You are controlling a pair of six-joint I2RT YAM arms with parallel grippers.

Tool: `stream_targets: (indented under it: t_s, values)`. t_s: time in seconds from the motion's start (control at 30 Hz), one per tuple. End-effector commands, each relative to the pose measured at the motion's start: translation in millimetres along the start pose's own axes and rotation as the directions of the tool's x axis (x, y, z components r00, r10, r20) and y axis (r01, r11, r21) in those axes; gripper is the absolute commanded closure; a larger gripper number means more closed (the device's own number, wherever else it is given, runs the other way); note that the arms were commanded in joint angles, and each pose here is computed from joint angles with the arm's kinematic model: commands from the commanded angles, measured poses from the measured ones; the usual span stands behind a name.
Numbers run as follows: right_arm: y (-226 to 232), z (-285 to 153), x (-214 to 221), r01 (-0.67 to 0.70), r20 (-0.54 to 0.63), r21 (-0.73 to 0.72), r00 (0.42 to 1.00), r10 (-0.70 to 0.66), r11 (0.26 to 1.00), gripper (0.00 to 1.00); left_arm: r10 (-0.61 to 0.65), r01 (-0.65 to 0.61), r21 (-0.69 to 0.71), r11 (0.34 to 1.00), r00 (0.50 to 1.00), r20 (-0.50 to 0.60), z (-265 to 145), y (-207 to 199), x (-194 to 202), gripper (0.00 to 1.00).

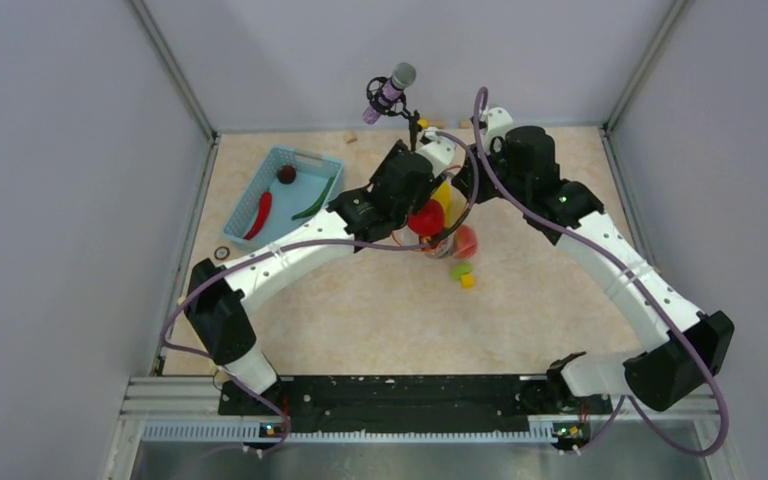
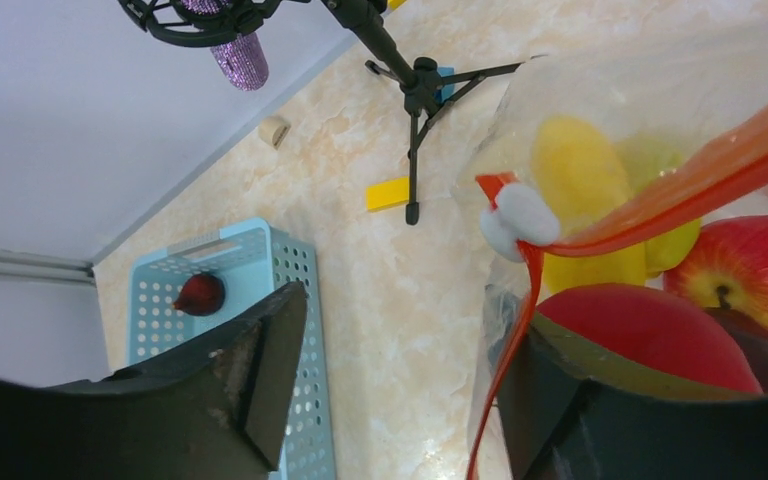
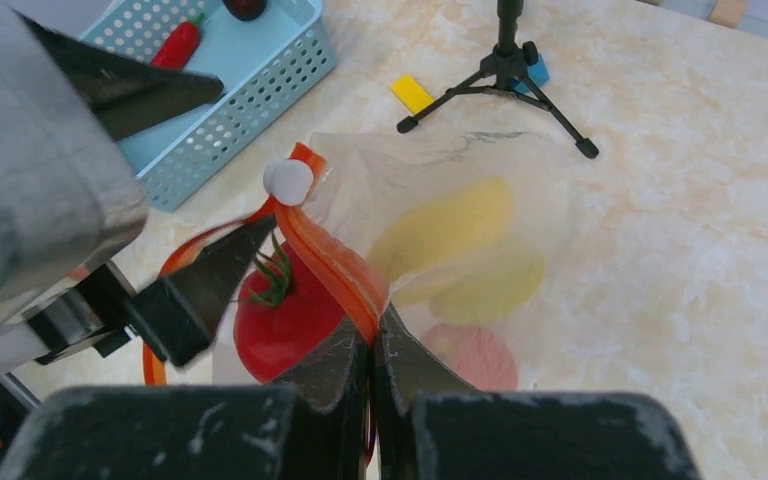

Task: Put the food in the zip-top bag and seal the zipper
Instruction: Adjust the zipper food storage bag at the center of the board.

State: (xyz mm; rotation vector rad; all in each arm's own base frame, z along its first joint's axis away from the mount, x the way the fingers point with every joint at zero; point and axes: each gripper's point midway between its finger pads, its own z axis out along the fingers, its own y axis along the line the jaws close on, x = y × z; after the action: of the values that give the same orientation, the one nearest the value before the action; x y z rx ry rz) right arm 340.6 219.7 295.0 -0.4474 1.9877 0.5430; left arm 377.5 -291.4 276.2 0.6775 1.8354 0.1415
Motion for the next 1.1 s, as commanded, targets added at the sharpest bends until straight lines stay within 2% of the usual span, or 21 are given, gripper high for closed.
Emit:
stream_targets:
  t_s: [0.0,0.07,0.13,0.17,0.3,0.47,0.73,0.87,1.07]
  values:
    - [4,-18,-33,0.003,0.131,-0.013,0.991,-0.002,1.000,1.00,-0.022,0.022,-0.018,1.000,1.000,0.016,2,5,-12,0.42]
    - [3,-18,-34,0.005,0.135,-0.010,0.991,-0.003,1.000,1.00,-0.034,0.034,0.002,0.999,0.999,0.005,-1,2,-13,0.72]
    - [2,-16,-34,0.004,0.132,-0.007,0.991,-0.003,1.000,1.00,-0.056,0.056,0.005,0.998,0.998,0.011,-5,5,-17,0.97]
    - [2,-15,-33,0.002,0.130,-0.007,0.992,-0.001,1.000,1.00,-0.071,0.071,0.006,0.997,0.997,0.014,-8,6,-18,1.00]
    - [7,-4,-28,-0.002,0.095,-0.039,0.995,0.006,0.999,1.00,-0.159,0.155,0.088,0.984,0.986,0.040,-29,4,-32,1.00]
    - [15,15,-13,0.005,-0.021,-0.106,1.000,-0.007,0.994,1.00,-0.297,0.276,0.198,0.941,0.951,0.087,-64,6,-49,1.00]
    - [28,18,5,0.022,-0.132,-0.205,0.990,-0.050,0.979,1.00,-0.477,0.468,0.091,0.879,0.862,0.171,-93,49,-57,1.00]
    - [35,10,11,0.037,-0.153,-0.249,0.985,-0.077,0.968,1.00,-0.476,0.479,0.024,0.878,0.863,0.171,-90,59,-52,1.00]
    - [42,8,13,0.025,-0.168,-0.289,0.983,-0.077,0.957,1.00,-0.435,0.444,-0.071,0.893,0.893,0.120,-65,61,-43,1.00]
